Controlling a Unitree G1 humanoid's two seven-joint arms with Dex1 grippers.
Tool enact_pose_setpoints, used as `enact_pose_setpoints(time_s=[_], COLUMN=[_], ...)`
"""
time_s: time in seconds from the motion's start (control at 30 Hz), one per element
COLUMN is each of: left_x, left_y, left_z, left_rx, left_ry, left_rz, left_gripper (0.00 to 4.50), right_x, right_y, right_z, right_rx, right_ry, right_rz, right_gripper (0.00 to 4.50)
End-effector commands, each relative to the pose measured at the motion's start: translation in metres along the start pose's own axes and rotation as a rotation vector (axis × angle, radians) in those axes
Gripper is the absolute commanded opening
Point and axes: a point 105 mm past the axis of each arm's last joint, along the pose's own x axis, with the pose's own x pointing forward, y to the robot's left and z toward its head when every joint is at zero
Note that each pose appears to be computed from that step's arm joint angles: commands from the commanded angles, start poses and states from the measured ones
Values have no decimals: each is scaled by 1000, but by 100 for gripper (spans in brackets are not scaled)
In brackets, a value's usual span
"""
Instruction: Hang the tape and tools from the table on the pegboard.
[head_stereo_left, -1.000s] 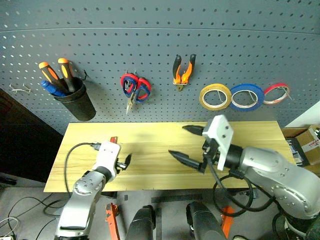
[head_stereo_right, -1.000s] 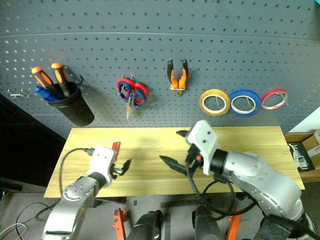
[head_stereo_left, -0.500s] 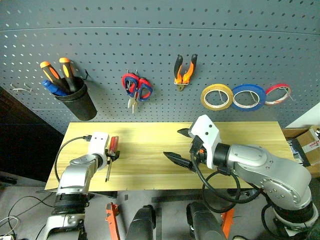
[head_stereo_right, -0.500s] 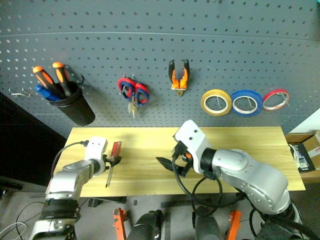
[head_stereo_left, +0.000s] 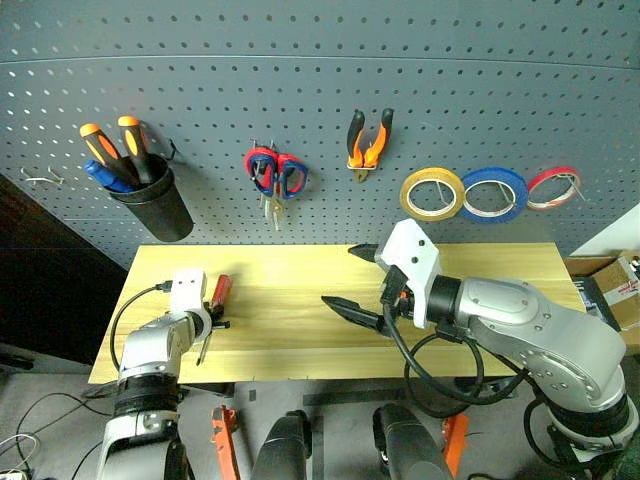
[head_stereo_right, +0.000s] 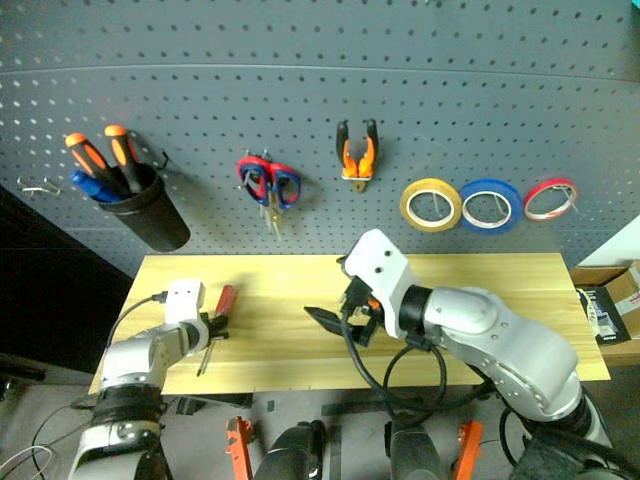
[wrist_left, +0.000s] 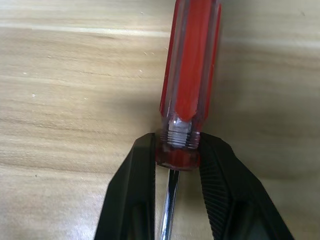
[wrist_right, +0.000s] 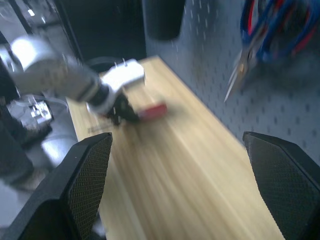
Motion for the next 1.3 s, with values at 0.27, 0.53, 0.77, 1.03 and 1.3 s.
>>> enact_pose_setpoints(time_s=[0.27,0.53,0.77,1.03,1.3], left_x=[-98,-181,-221,-211,-194], left_y=[-35,-65,-23,10,23], left_z=[90,176,249,257,238], left_rx=[306,450,199,134,96], left_ry=[-689,-1184,-1366,-1341,-1280], left_rz=[-39,-12,161,228,283], left_gripper=[88,88,88,88,88], right_x=[-19,-25,-25,-26,-28], right_y=[-9,-14,-24,-27,-29], right_z=[55,59,62,66,71], right_rx=[-26,-67,-87,-108,-126], right_ry=[-262,-248,-249,-255,-264], right_rz=[46,95,83,83,76], right_gripper=[450,450,450,450,450])
